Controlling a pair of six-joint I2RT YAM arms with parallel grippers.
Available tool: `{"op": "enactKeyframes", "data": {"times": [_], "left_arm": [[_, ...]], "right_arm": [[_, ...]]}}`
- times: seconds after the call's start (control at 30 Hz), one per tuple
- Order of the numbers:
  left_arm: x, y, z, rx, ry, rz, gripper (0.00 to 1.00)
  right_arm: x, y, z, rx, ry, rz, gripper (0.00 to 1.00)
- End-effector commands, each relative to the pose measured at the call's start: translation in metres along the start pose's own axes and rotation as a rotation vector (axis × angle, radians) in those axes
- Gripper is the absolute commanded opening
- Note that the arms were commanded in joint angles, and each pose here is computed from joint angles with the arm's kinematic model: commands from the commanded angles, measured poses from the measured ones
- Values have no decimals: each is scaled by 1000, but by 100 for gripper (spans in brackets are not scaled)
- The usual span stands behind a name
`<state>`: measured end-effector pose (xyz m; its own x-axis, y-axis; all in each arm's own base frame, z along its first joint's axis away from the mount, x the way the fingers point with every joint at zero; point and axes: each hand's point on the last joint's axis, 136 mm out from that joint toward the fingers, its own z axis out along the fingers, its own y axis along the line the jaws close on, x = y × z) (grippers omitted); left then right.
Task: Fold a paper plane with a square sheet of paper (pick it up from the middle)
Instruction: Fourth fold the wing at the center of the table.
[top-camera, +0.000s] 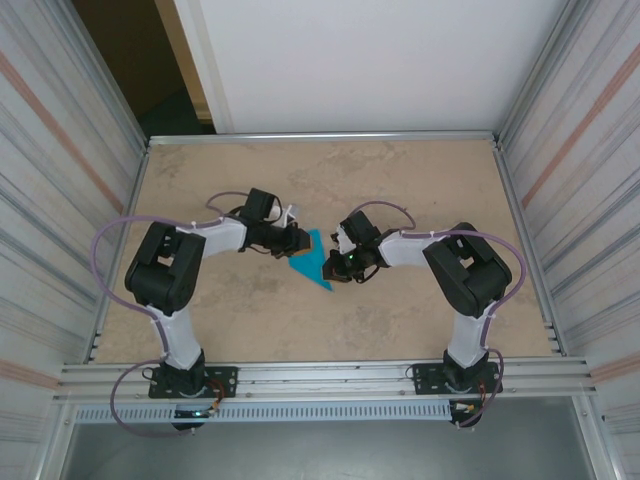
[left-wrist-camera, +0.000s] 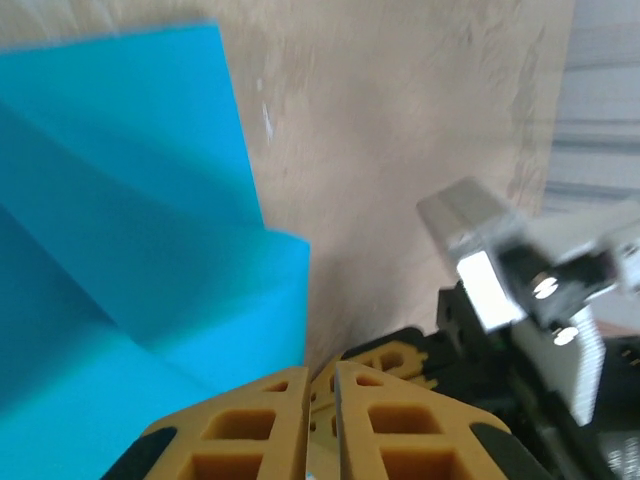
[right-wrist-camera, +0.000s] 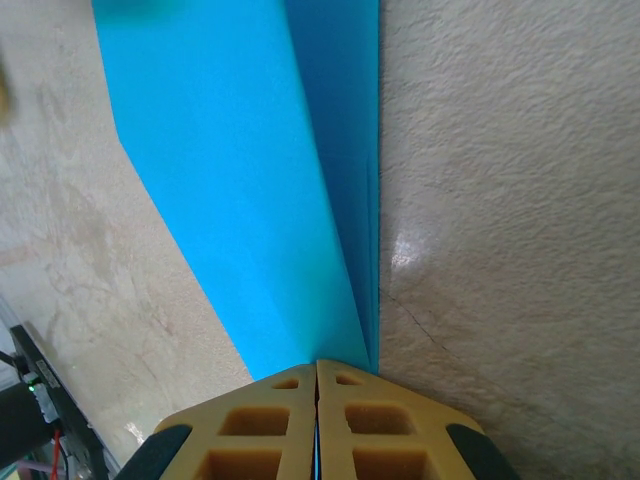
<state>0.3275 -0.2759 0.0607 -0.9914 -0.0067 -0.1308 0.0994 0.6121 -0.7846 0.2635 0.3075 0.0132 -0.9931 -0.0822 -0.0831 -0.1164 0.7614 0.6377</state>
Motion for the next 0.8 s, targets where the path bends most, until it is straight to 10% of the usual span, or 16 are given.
{"op": "enactKeyframes", "data": {"times": [0.0, 0.77], "left_arm": [[7, -5, 2, 1, -1, 67, 14], [7, 28, 27, -85, 30, -3, 14]], "right_arm": [[33, -41, 5, 135, 107, 84, 8], [41, -56, 10, 216, 159, 129, 8]]}}
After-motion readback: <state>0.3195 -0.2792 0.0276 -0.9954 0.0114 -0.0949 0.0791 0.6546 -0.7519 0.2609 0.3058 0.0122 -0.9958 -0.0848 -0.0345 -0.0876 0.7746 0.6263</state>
